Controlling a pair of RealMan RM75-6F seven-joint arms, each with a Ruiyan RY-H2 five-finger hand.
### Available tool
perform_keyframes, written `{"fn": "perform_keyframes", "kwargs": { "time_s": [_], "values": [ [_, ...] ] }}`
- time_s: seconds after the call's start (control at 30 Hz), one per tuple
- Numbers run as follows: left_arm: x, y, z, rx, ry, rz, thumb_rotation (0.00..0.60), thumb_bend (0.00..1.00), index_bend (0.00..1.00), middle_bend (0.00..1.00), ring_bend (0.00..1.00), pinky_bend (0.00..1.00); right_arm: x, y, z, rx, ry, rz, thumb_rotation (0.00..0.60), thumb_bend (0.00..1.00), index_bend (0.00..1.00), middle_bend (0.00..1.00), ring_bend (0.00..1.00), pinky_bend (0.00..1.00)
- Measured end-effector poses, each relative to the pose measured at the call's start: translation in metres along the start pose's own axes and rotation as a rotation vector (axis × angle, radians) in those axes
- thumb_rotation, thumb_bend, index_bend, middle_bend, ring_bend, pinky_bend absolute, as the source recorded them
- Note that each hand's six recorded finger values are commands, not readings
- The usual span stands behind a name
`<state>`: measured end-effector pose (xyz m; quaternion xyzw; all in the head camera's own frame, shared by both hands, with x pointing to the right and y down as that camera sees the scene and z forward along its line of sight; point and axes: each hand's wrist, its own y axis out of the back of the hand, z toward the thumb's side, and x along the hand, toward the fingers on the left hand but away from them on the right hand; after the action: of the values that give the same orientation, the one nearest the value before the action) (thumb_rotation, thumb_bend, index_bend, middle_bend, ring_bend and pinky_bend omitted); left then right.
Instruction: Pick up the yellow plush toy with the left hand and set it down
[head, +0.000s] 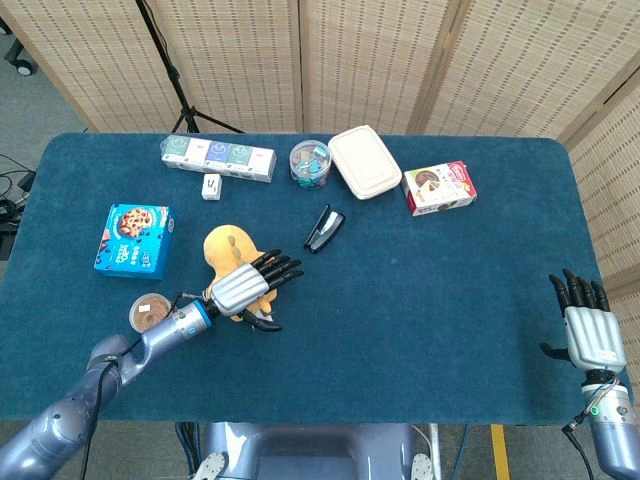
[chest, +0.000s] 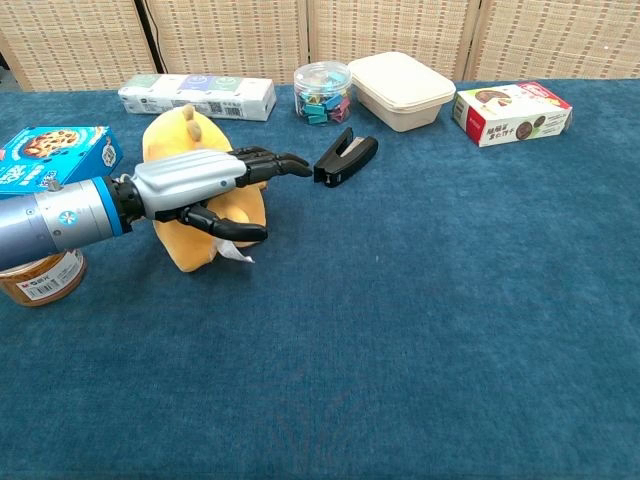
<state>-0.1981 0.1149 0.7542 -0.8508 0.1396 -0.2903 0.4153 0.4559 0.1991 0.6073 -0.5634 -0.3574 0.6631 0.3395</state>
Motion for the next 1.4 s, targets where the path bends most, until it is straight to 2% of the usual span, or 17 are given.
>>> {"fn": "perform_keyframes", "kwargs": {
  "time_s": [0.23, 0.4, 0.8, 0.9, 1.1, 1.27, 1.4],
  "values": [
    [-0.008, 0.009, -0.042, 0.059, 0.134, -0.034, 0.0, 0.0, 0.0, 0.0, 0.0, 0.0, -0.001, -0.003, 0.001, 0.004, 0.002, 0.009, 0.6, 0.04, 0.0, 0.0, 0.0, 0.0],
    [-0.016, 0.015, -0.069, 0.056, 0.233, -0.039, 0.0, 0.0, 0.0, 0.0, 0.0, 0.0, -0.002, -0.005, 0.003, 0.008, 0.004, 0.017, 0.6, 0.04, 0.0, 0.0, 0.0, 0.0],
    [-0.025, 0.026, -0.101, 0.035, 0.367, -0.03, 0.0, 0.0, 0.0, 0.0, 0.0, 0.0, -0.004, -0.01, 0.006, 0.013, 0.007, 0.032, 0.6, 0.04, 0.0, 0.0, 0.0, 0.0],
    [-0.026, 0.033, -0.108, 0.017, 0.398, -0.004, 0.0, 0.0, 0.0, 0.0, 0.0, 0.0, -0.004, -0.011, 0.005, 0.012, 0.006, 0.036, 0.6, 0.04, 0.0, 0.0, 0.0, 0.0],
    [-0.027, 0.055, -0.115, -0.007, 0.409, 0.072, 0.0, 0.0, 0.0, 0.0, 0.0, 0.0, -0.004, -0.011, 0.006, 0.011, 0.008, 0.037, 0.6, 0.04, 0.0, 0.0, 0.0, 0.0],
    [-0.026, 0.059, -0.107, -0.019, 0.364, 0.101, 0.0, 0.0, 0.0, 0.0, 0.0, 0.0, -0.004, -0.011, 0.005, 0.008, 0.007, 0.04, 0.6, 0.04, 0.0, 0.0, 0.0, 0.0],
    [-0.027, 0.057, -0.102, -0.035, 0.337, 0.097, 0.0, 0.0, 0.0, 0.0, 0.0, 0.0, -0.003, -0.011, 0.007, 0.006, 0.015, 0.041, 0.6, 0.04, 0.0, 0.0, 0.0, 0.0]
  ]
}}
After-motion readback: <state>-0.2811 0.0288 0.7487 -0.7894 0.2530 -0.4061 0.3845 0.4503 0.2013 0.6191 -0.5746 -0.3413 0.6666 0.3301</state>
